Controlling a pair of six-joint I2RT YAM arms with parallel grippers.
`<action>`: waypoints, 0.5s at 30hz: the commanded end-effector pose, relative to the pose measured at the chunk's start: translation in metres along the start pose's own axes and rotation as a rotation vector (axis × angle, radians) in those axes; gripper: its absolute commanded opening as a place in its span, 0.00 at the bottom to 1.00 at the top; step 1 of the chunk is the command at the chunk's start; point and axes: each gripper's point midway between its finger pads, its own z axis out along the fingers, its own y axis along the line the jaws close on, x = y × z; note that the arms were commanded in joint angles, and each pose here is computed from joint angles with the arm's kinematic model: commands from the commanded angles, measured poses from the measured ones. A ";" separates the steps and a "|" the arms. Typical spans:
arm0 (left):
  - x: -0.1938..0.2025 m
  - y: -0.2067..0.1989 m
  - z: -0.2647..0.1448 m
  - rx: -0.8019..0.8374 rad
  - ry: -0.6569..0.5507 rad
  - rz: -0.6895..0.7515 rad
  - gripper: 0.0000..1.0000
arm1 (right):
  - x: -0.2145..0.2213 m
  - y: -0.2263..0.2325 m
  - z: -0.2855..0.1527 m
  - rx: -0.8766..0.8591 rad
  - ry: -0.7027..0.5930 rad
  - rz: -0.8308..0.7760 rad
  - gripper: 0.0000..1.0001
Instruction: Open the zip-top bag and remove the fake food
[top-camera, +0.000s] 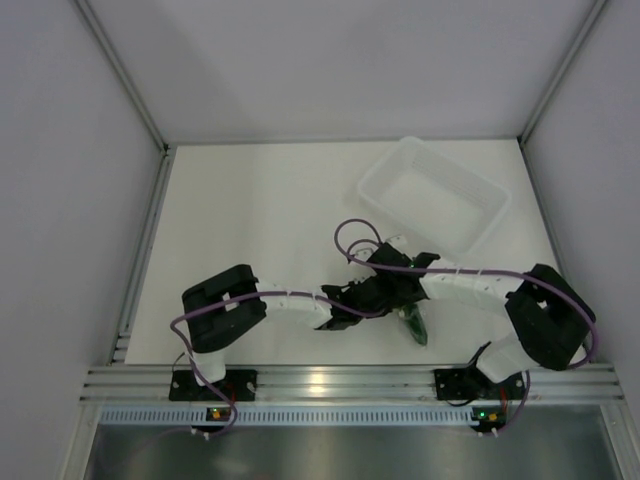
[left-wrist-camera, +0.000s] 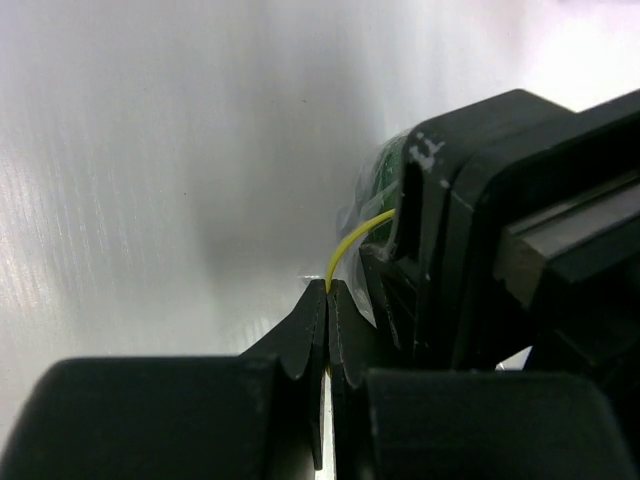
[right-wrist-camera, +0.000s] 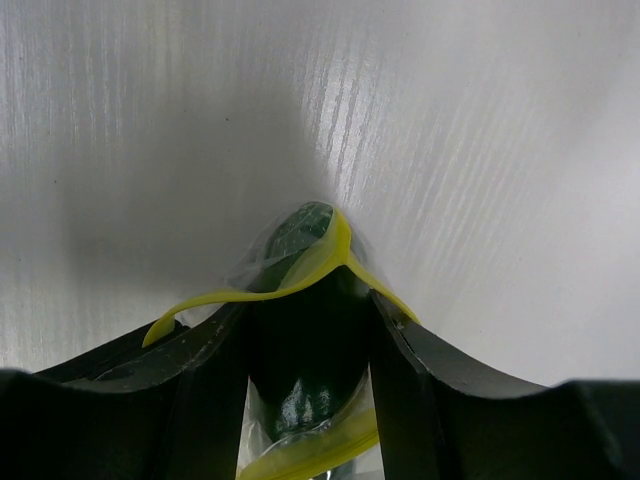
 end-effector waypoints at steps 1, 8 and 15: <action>0.001 -0.037 -0.009 0.111 -0.007 0.037 0.00 | -0.009 0.012 0.005 -0.055 -0.064 0.048 0.24; -0.025 -0.033 -0.020 0.098 -0.068 0.025 0.00 | -0.041 0.031 -0.044 -0.251 -0.261 0.006 0.18; -0.072 -0.019 -0.035 0.073 -0.164 -0.018 0.00 | -0.042 0.048 -0.078 -0.382 -0.364 -0.080 0.17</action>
